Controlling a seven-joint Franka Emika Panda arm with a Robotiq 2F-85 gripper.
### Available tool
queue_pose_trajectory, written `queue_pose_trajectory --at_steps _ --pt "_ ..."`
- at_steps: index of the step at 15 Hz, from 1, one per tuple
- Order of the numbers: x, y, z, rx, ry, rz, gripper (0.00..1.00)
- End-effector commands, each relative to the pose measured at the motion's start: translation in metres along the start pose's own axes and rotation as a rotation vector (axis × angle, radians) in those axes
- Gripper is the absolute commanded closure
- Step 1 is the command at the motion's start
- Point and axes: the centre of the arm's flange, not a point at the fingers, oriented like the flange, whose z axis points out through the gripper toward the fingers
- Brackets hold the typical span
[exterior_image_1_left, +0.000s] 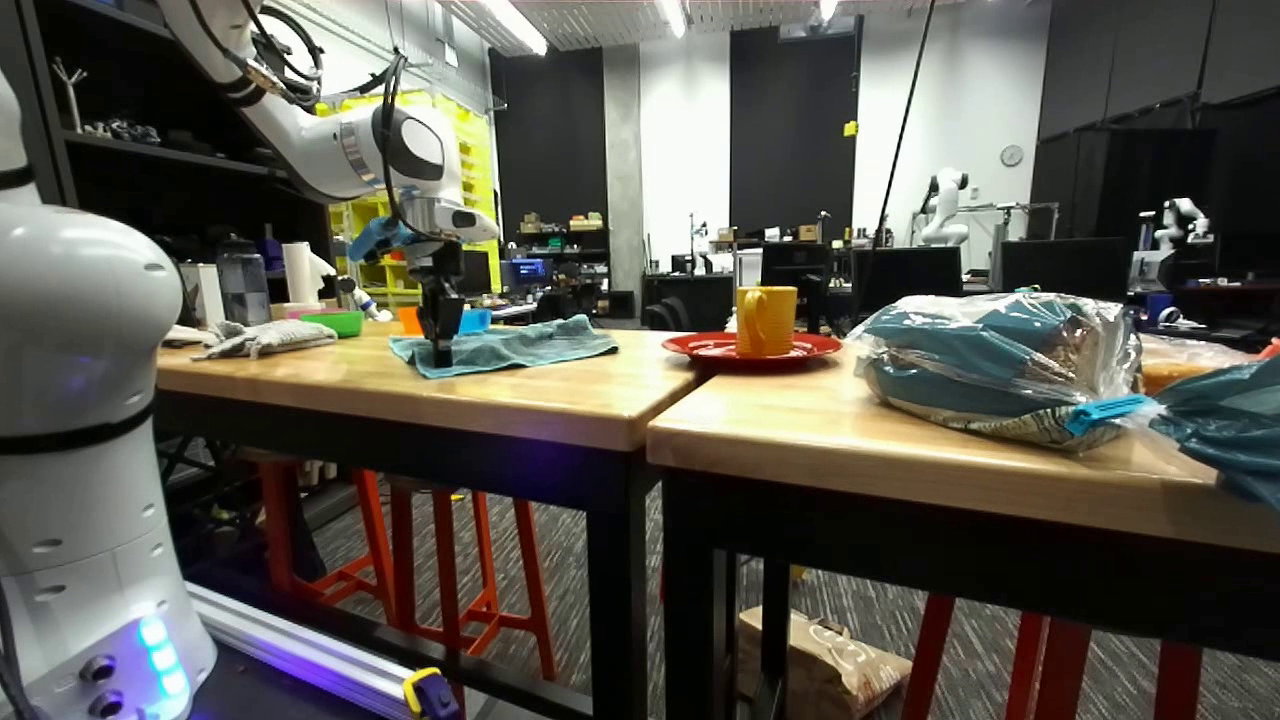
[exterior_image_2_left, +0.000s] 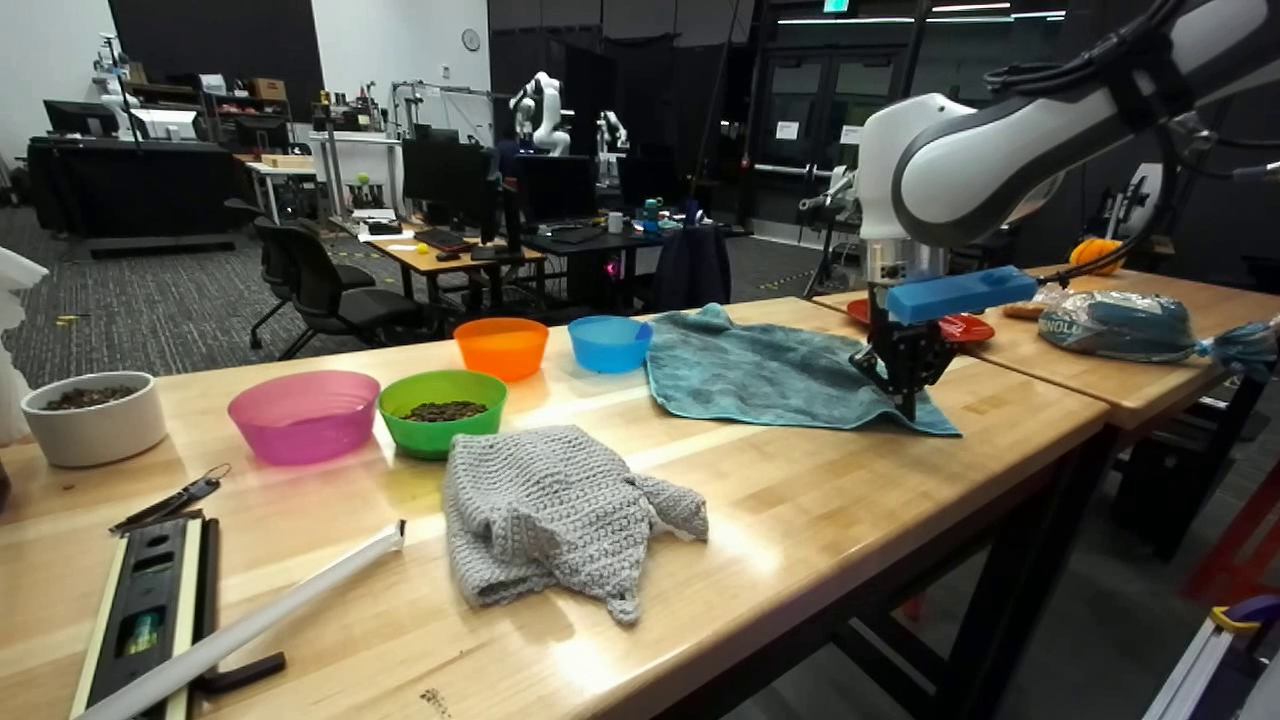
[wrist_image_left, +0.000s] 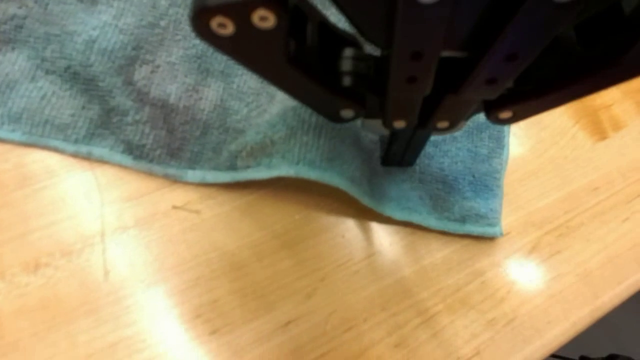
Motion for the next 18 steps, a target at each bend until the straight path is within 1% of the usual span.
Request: queue_pose_trajectory --at_steps 1,6,9,10,12,14,18 --pt "-0.019 0.017 0.009 -0.012 -0.052 -0.016 1.00" --pt "-0.026 0.035 0.018 -0.037 -0.087 0.004 1.00" --pt "-0.029 0.042 0.023 -0.029 -0.105 0.014 1.00" --pt "-0.030 0.042 0.021 -0.014 -0.095 0.015 1.00" --pt "-0.030 0.039 0.016 0.014 -0.035 0.041 1.00" --pt "-0.028 0.035 0.007 0.042 0.008 0.033 1.00" --pt "-0.024 0.036 -0.016 0.054 0.075 0.013 1.00"
